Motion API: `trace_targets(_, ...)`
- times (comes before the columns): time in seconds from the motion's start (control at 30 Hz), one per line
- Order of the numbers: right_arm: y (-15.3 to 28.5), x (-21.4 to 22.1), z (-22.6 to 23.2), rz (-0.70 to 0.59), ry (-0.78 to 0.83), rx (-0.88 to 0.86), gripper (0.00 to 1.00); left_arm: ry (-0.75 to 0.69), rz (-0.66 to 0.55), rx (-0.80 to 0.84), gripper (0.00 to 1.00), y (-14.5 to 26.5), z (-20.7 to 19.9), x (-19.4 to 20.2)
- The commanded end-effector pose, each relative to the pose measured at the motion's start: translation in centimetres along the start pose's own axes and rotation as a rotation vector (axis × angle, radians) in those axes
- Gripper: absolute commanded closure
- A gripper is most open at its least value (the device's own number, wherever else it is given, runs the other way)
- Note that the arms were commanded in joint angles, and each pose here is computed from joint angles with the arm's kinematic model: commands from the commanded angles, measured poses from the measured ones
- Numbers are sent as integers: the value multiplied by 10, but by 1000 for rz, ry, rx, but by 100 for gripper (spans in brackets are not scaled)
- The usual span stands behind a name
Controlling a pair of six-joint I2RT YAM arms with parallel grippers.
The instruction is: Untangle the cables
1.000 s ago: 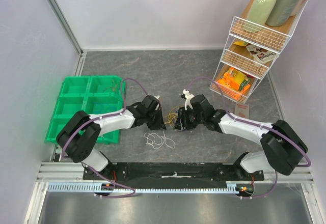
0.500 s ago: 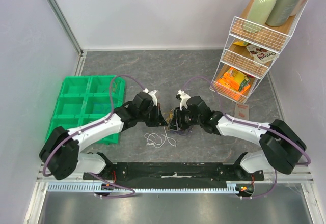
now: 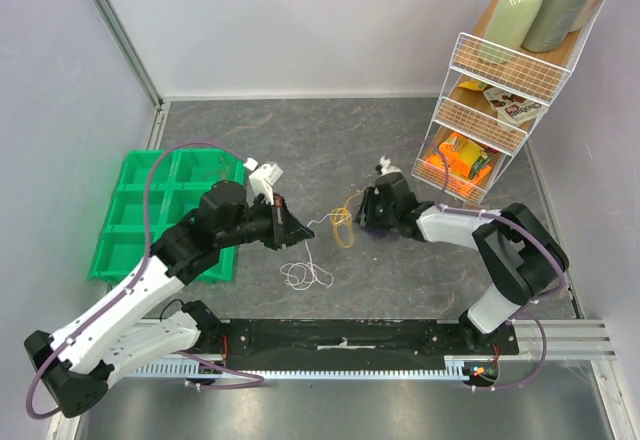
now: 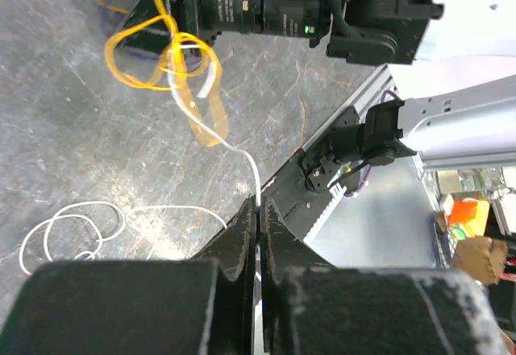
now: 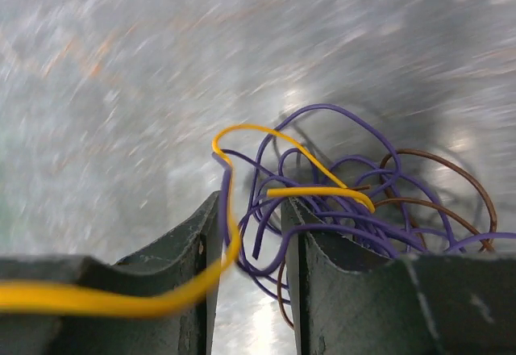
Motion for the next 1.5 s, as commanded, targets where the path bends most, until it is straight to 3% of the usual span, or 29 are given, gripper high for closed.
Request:
trace_targets(0.0, 3, -41, -30, -99, -8, 137, 57, -62, -40, -79, 98, 27, -1, -6)
trace_targets(0.17, 14, -50, -36, -112, 68, 204, 56, -58, -45, -98, 98, 33, -3, -8)
trace_targets(0.33, 13, -52, -47, -99, 38, 234, 55, -87, -201, -162, 98, 67, -11, -29)
trace_targets(0.57, 12, -53, -63, -74, -29, 247, 53, -107, -339, -313, 98, 115, -12, -46)
trace_targets(0.7, 12, -53, -63, -69, -24, 239, 52, -118, -414, -320, 98, 136, -17, -52)
trace_targets(0.9, 24, -45, -24, 5, 206, 25, 43, -143, -320, -159, 98, 102, -32, -53)
trace_targets(1.07, 70, -41, 40, -91, 431, -263, 21, -224, -240, -86, 98, 85, -34, -49)
trace_targets(1.2, 89, -41, 75, -170, 575, -455, 18, -258, -187, -59, 98, 76, -31, -41)
trace_targets(1.33, 89, -39, 86, -207, 618, -572, 18, -253, -185, -44, 98, 72, -29, -38)
trace_targets(1.4, 88, -37, 87, -209, 603, -588, 19, -251, -185, -30, 98, 70, -30, -38)
trace_targets(1.47, 80, -38, 77, -210, 559, -497, 19, -248, -184, -25, 98, 68, -30, -38)
Point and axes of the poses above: each gripper's point midway between its finger pads, its own y axis back along the fingers, its own z axis along the line the jaws close on, x = y × z, the point moved 6 cm from there along y, back along the fingers, and after that the axes turned 5 degrees about -y, right-handed, at the moved point
